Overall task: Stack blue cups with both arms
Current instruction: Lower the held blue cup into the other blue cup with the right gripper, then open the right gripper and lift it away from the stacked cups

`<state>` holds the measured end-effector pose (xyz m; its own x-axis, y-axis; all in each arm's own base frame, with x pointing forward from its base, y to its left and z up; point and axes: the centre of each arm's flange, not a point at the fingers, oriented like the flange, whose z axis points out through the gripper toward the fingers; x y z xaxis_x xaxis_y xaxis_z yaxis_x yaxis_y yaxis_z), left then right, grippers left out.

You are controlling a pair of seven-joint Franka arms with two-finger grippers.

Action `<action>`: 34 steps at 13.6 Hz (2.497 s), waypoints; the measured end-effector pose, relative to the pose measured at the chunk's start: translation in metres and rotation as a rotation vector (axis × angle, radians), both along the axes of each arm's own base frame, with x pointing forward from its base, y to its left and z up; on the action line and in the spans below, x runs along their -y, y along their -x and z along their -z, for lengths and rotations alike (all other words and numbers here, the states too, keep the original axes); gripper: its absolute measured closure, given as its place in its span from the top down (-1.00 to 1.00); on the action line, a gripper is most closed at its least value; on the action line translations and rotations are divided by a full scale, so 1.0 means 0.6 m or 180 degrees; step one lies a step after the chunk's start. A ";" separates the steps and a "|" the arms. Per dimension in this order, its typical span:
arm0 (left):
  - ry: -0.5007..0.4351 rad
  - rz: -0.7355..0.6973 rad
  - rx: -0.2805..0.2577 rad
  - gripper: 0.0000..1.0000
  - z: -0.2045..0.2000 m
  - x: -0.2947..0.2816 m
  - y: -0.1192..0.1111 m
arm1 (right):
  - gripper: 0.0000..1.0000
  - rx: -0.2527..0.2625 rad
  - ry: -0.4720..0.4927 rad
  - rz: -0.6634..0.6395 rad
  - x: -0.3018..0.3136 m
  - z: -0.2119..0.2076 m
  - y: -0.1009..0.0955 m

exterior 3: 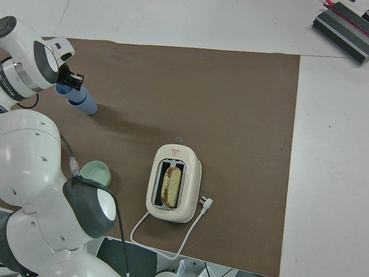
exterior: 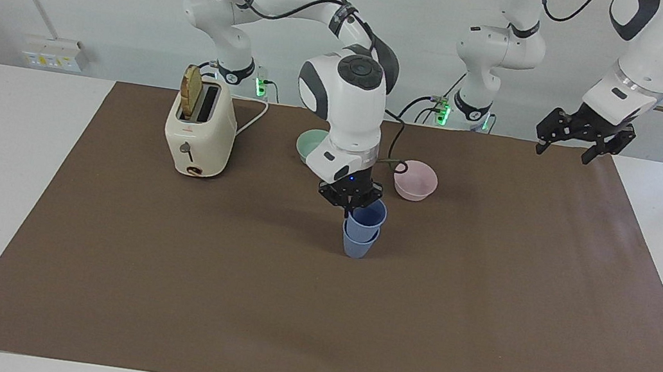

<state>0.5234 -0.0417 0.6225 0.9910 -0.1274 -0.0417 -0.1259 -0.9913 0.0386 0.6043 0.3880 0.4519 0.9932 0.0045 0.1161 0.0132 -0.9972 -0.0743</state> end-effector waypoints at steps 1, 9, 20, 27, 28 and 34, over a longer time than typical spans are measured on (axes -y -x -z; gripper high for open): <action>0.0001 -0.0011 0.0008 1.00 -0.002 -0.003 0.001 | -0.91 0.0008 -0.0006 0.0000 0.000 -0.001 0.000; 0.0007 -0.0037 0.0056 1.00 -0.020 -0.012 0.012 | -0.63 -0.0015 -0.0005 0.0020 0.005 0.009 -0.003; 0.0007 -0.0037 0.0056 1.00 -0.020 -0.012 0.012 | 0.86 0.0157 -0.0113 0.0196 0.058 -0.053 -0.028; 0.0007 -0.0037 0.0056 1.00 -0.020 -0.012 0.012 | 1.00 0.0164 -0.0065 0.0359 0.130 -0.150 -0.016; 0.0007 -0.0037 0.0056 1.00 -0.020 -0.012 0.012 | 1.00 0.0160 -0.0053 0.0402 0.148 -0.169 -0.013; 0.0007 -0.0037 0.0056 1.00 -0.020 -0.012 0.012 | 1.00 0.0081 0.0063 0.0604 0.299 -0.290 0.030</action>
<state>0.5164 -0.0348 0.6343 0.9930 -0.1159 -0.0239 -0.1150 -0.9926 0.0385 0.5862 0.2089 0.6257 0.9732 -0.1800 0.1429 -0.1736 -0.9832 -0.0565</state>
